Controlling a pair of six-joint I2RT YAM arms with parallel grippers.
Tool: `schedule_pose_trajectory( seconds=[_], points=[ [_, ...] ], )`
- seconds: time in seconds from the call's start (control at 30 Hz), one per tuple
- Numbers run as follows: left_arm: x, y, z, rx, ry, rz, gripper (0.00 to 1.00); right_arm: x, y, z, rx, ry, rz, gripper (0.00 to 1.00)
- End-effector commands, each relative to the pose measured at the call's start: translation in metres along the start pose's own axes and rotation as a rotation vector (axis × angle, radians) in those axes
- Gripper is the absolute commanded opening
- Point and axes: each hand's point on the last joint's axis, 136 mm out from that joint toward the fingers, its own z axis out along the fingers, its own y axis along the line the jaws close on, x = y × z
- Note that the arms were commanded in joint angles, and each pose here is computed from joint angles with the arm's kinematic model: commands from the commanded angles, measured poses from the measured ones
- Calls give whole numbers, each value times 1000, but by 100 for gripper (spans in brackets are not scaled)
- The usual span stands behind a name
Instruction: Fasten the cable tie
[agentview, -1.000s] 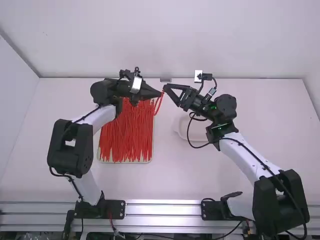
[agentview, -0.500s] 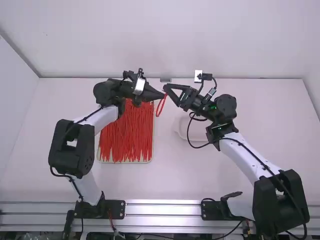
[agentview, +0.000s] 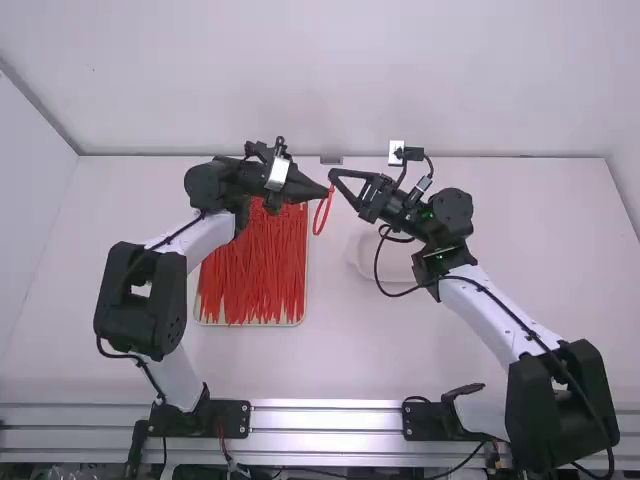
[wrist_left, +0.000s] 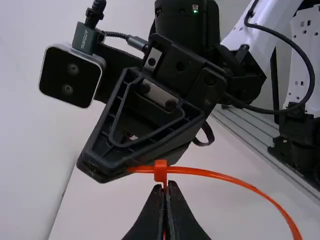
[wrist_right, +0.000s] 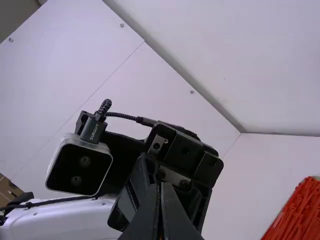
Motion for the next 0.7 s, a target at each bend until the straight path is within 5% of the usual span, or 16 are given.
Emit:
schedule_pose_trajectory(
  seconds=[0.0,0.67],
  points=[
    [-17,-4,3,8,-2,40,1,-9,14,2,-29,-9,-35,0],
    [-14,-5,3,8,-2,5,1,-2,18,2,-54,33,-64,0]
  ],
)
